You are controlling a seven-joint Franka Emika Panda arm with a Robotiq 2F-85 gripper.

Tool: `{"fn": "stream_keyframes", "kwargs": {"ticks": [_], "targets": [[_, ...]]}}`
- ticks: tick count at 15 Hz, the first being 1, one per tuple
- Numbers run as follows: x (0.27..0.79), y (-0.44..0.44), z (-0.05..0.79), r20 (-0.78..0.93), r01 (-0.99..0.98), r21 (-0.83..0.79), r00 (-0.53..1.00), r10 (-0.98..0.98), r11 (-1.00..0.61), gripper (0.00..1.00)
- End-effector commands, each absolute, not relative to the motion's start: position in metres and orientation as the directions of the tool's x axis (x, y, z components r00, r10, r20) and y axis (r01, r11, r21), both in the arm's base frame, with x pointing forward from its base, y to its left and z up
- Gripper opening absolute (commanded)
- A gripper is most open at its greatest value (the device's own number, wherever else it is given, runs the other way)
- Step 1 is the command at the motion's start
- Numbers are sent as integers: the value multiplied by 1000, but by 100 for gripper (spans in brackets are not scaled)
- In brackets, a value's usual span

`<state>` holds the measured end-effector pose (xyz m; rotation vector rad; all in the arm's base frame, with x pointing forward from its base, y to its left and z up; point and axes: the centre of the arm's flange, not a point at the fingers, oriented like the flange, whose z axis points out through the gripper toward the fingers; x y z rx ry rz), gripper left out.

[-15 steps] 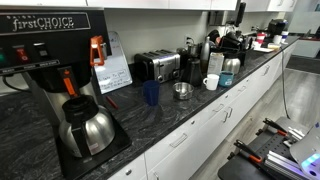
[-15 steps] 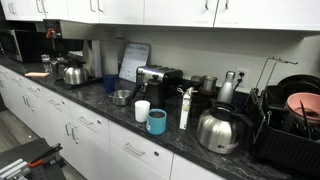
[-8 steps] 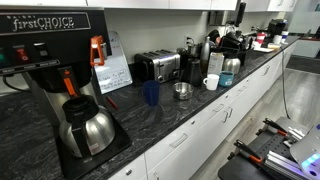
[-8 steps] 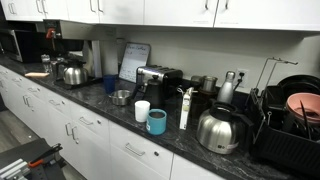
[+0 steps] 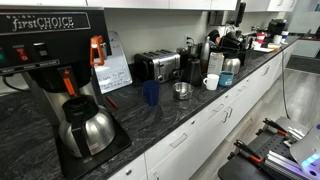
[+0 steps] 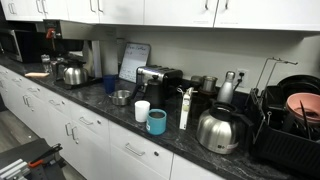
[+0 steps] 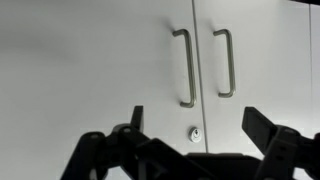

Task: Open the right cabinet door

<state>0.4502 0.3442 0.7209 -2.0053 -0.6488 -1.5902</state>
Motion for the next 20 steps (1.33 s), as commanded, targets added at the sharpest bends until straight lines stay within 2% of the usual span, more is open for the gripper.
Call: {"fn": "stream_keyframes", "kwargs": {"ticks": [1,7,12,13,15,20], "targets": [[455,354,725,982,665,-80,182,58,-742,100],[455,397,723,981,749,-108,185,50,-654,100],[495,388,703,984,711,5,121,129,-703,100],[474,396,707,981,708,-32,156,113,-705,100],[488,390,702,981,695,-8,145,129,-719,100],[484,394,706,982,702,-6,137,127,-713,100]]}}
